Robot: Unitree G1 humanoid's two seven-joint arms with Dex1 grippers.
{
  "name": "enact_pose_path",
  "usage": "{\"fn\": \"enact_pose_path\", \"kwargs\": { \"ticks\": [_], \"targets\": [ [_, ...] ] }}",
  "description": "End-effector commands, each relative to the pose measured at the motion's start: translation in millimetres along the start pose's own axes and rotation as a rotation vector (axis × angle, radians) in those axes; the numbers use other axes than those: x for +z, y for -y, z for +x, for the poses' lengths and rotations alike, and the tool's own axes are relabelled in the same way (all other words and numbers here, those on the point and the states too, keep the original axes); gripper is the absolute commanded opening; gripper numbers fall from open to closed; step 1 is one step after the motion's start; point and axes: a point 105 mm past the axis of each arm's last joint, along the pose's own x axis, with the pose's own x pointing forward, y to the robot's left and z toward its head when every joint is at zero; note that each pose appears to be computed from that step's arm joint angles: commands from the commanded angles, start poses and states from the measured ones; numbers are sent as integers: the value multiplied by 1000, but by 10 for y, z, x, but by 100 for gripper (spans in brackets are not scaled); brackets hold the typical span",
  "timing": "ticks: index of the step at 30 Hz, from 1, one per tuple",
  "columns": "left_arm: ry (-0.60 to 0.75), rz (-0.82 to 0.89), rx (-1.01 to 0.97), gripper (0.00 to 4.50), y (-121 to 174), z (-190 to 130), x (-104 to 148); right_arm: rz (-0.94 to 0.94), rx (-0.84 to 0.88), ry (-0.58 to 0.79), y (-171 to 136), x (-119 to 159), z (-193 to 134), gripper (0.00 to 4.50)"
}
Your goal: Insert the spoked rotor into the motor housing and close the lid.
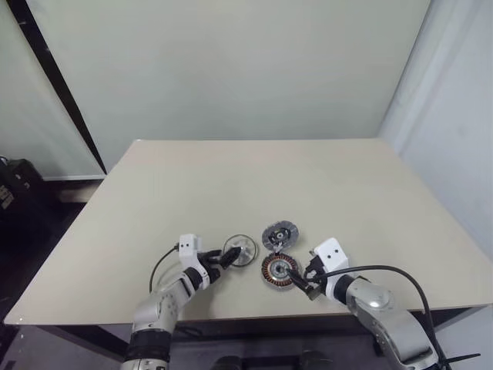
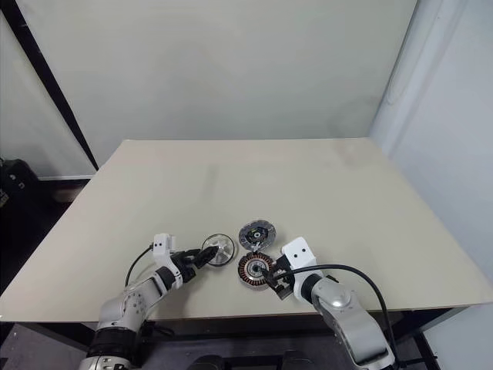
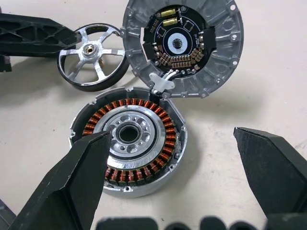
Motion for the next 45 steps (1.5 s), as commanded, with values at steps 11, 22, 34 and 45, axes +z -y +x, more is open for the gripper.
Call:
{"fn": "enact_pose_path", "kwargs": {
  "ticks": [11,22,34,45],
  "targets": [
    [14,-24,-25,293,83,2,-27,-18,-24,41,82,119,-17,450],
    [55,-14,-22,100,76,19,-4,-22,-29,46,93,138,-14,450],
    [69,-63,-38,16,93,16,47,-23,-27,44,95,135,-8,450],
    [37,-240,-168,16,322,-383,283,-21,-49,35,173,92,-50,450]
  ]
}}
